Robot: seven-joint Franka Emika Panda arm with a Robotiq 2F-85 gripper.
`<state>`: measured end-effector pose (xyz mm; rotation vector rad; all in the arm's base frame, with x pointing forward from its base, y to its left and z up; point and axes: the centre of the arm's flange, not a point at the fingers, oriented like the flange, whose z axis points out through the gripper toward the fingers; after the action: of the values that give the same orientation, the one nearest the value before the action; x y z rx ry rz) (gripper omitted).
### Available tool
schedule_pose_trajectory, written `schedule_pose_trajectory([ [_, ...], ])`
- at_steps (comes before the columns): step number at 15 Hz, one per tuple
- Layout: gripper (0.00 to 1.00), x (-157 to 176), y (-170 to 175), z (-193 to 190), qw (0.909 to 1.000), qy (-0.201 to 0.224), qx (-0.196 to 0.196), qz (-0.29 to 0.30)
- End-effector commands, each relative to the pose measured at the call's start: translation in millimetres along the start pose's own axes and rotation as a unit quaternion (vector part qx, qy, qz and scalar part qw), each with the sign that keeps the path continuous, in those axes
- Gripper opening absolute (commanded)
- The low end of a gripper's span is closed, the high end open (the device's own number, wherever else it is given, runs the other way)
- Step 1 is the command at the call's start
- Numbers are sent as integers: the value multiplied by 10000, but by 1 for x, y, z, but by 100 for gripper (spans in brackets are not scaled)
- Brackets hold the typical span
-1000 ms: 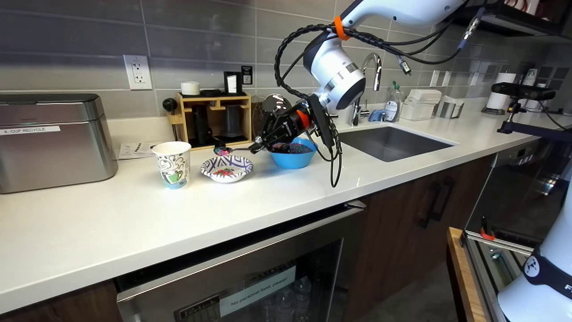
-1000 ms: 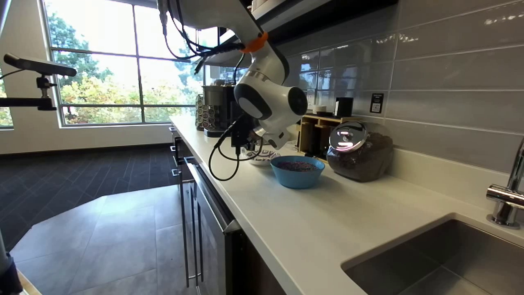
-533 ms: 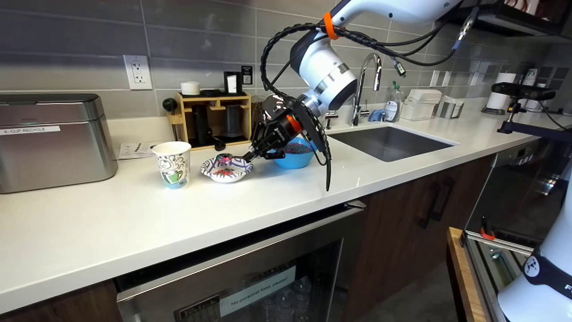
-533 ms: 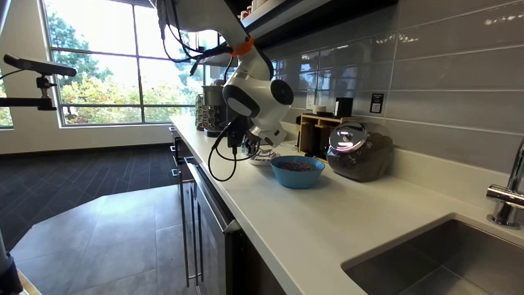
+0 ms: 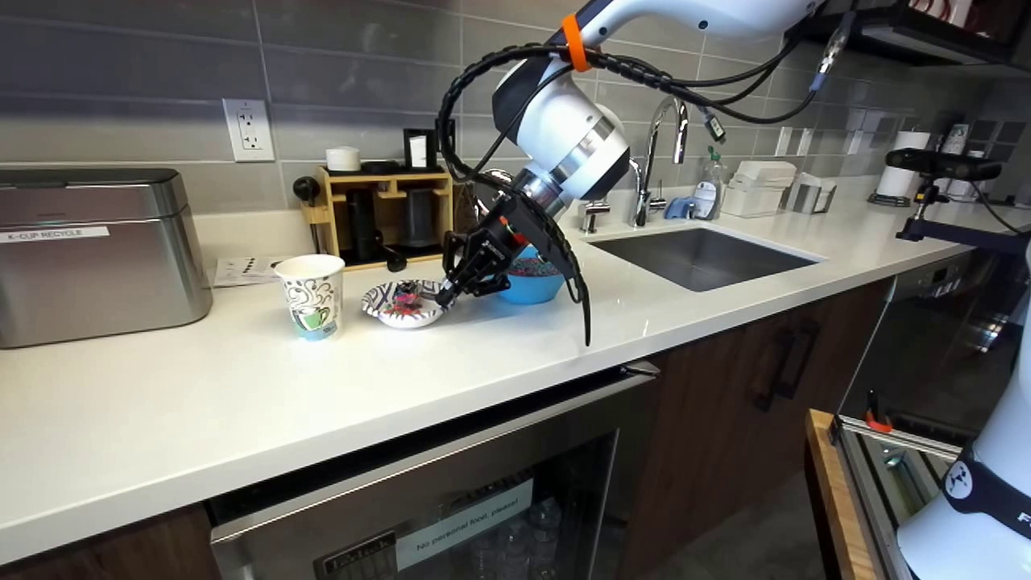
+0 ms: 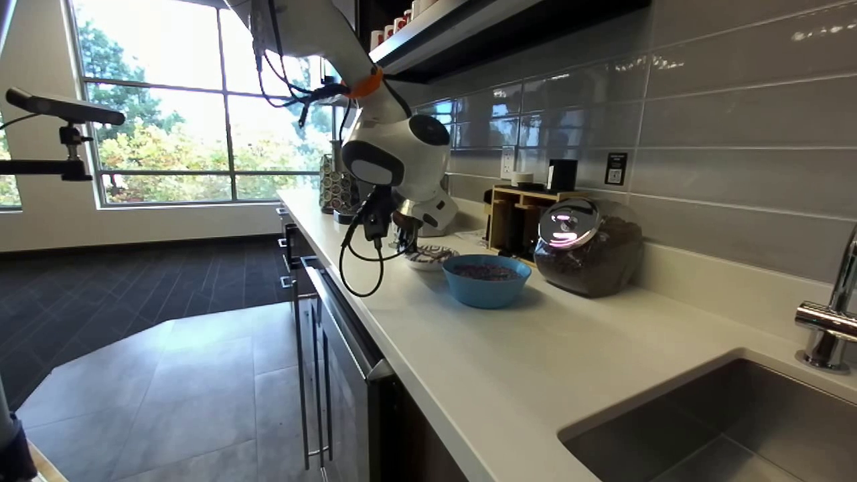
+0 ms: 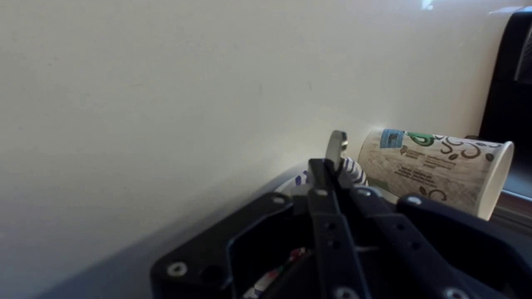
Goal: Scoop up some cereal in the blue bowl and put it into the white one
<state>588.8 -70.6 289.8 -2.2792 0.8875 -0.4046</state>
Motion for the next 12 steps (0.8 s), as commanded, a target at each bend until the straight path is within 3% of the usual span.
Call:
schedule_pose_trajectory([
  [1,1,-19,-16,-4,9985,152,-489,-219],
  [12,1,-52,-42,-31,9863,182,-1322,-973],
])
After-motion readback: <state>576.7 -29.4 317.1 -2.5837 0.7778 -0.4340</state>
